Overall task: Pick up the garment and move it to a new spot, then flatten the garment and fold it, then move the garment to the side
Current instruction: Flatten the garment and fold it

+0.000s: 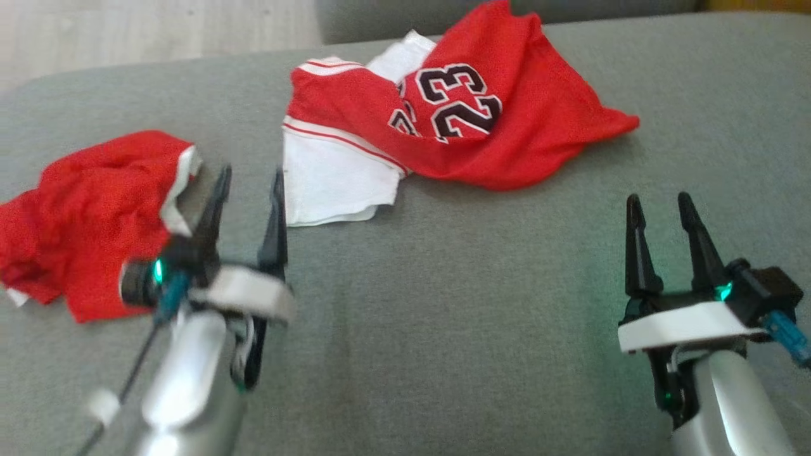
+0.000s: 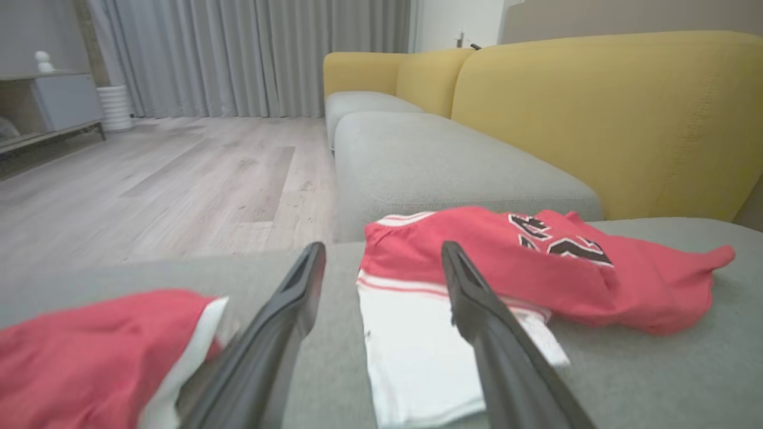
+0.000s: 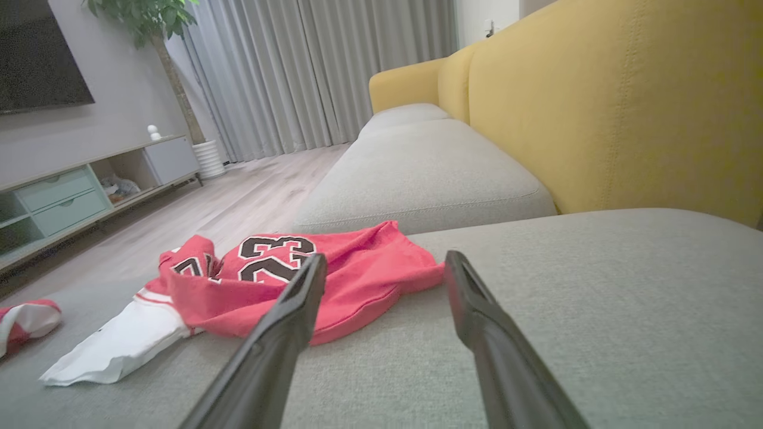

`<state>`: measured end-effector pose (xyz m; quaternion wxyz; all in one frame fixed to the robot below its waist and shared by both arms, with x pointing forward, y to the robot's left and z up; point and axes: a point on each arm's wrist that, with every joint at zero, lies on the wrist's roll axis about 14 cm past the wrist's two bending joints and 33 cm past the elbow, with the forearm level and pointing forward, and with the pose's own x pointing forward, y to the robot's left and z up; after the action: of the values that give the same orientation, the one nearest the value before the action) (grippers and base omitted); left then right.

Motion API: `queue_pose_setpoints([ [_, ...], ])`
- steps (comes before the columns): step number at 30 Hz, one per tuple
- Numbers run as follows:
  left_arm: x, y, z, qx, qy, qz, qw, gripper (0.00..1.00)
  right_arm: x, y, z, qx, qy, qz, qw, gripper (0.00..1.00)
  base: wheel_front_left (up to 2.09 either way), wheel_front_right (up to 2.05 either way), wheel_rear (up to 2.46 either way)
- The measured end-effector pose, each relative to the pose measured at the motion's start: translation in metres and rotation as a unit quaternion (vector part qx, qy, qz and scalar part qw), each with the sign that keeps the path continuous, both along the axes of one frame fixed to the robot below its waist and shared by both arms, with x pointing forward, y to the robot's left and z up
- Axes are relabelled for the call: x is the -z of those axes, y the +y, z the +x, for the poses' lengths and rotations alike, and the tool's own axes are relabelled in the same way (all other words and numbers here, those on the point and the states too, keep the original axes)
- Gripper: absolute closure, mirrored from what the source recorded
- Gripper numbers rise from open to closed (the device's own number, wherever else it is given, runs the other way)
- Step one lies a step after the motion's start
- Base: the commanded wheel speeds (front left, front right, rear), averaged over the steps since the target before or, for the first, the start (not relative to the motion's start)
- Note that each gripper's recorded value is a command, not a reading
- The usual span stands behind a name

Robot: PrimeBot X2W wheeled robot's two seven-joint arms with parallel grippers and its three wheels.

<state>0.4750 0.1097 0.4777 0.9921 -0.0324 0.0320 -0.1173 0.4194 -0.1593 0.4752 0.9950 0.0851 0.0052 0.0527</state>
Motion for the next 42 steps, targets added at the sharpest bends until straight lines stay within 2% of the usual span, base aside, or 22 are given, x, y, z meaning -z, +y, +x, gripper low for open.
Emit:
queue_pose_setpoints([
  [5, 0.019, 0.017, -0.045, -0.041, 0.023, -0.018, 0.999, 0.0, 0.0, 0.01, -0.004, -0.014, 0.001, 0.002, 1.0, 0.0, 0.0, 0.0, 0.0],
  [9, 0.023, 0.017, -0.055, -0.045, 0.027, -0.021, 0.998, 0.0, 0.001, 0.013, -0.003, -0.018, 0.002, 0.003, 1.0, 0.0, 0.0, 0.0, 0.0],
  [17, 0.032, 0.006, -0.048, -0.026, 0.036, -0.014, 0.999, 0.0, 0.007, 0.009, -0.004, -0.012, 0.01, 0.002, 1.0, 0.0, 0.0, 0.0, 0.0],
  [23, 0.049, -0.002, -0.021, -0.001, 0.071, 0.01, 0.997, 0.0, 0.019, 0.0, -0.004, 0.0, 0.027, 0.001, 1.0, 0.0, 0.0, 0.0, 0.0],
  [26, 0.07, -0.001, -0.003, 0.01, 0.115, 0.042, 0.992, 0.0, 0.029, -0.006, -0.002, 0.009, 0.039, 0.0, 0.999, 0.0, 0.0, 0.0, 0.0],
  [32, 0.112, -0.003, -0.001, 0.015, 0.19, 0.071, 0.979, 0.0, 0.028, -0.014, 0.006, 0.019, 0.035, 0.002, 0.999, 0.0, 0.0, 0.0, 0.0],
  [39, 0.117, -0.005, 0.013, 0.02, 0.205, 0.082, 0.975, 0.0, 0.031, -0.023, 0.002, 0.032, 0.042, 0.003, 0.999, 0.0, 0.0, 0.0, 0.0],
  [40, 0.118, -0.005, 0.013, 0.019, 0.206, 0.081, 0.975, 0.05, 0.031, -0.023, 0.002, 0.032, 0.041, 0.002, 0.999, 0.0, 0.0, 0.0, 0.0],
  [41, 0.117, -0.005, 0.013, 0.019, 0.207, 0.079, 0.975, 0.53, 0.03, -0.023, 0.002, 0.032, 0.04, 0.002, 0.999, 0.0, 0.0, 0.0, 0.0],
  [42, 0.116, -0.006, 0.012, 0.02, 0.205, 0.076, 0.976, 0.9, 0.029, -0.023, 0.002, 0.032, 0.039, 0.002, 0.999, 0.0, 0.0, 0.0, 0.0],
])
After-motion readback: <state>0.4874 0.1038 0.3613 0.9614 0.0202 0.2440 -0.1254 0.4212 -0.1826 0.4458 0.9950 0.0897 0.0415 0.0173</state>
